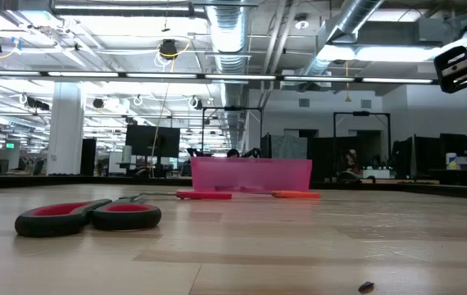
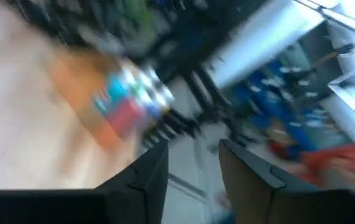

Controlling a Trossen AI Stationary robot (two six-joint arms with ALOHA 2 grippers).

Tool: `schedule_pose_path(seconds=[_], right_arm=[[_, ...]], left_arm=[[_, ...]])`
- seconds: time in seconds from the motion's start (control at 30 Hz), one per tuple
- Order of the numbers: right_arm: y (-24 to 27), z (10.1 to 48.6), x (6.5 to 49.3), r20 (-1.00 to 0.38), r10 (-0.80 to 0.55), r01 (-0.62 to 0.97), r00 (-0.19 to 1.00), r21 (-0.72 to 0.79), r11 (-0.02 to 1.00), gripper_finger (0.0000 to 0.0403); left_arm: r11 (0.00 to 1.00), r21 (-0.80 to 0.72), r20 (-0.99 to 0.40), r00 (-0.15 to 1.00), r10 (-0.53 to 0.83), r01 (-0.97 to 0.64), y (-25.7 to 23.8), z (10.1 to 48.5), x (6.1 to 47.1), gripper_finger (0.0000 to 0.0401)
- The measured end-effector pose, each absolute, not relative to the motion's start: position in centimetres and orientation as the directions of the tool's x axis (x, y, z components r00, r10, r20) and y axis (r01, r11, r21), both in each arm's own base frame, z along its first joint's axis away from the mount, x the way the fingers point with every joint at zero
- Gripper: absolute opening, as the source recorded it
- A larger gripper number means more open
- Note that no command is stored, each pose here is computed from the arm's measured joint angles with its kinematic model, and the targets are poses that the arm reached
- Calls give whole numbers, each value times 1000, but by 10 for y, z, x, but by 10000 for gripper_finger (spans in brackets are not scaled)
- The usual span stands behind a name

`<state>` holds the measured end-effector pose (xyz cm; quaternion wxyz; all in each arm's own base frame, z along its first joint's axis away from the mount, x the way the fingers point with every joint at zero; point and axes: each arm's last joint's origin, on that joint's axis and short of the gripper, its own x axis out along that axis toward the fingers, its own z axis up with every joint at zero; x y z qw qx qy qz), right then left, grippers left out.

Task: Pick & Place Paint Supplies
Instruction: Put the black scissors into the transparent bin

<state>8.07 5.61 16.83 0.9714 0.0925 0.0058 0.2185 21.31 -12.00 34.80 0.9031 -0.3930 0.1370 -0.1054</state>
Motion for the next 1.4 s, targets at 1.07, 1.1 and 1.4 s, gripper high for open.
schedule_pose_path(seconds=[1.07,1.1,1.4], right_arm=[[56,168,81,29,425,-423,905,182,887,9],[56,168,81,30,426,-424,904,182,887,9],[56,168,81,29,425,-423,905,182,888,8]], left_arm=[[971,-2,-891,440,107,-239,-98,234,356,73],[950,3,-884,442,149,-313,-96,233,357,80],[655,-188,-873,430,230,-732,-89,231,357,151]])
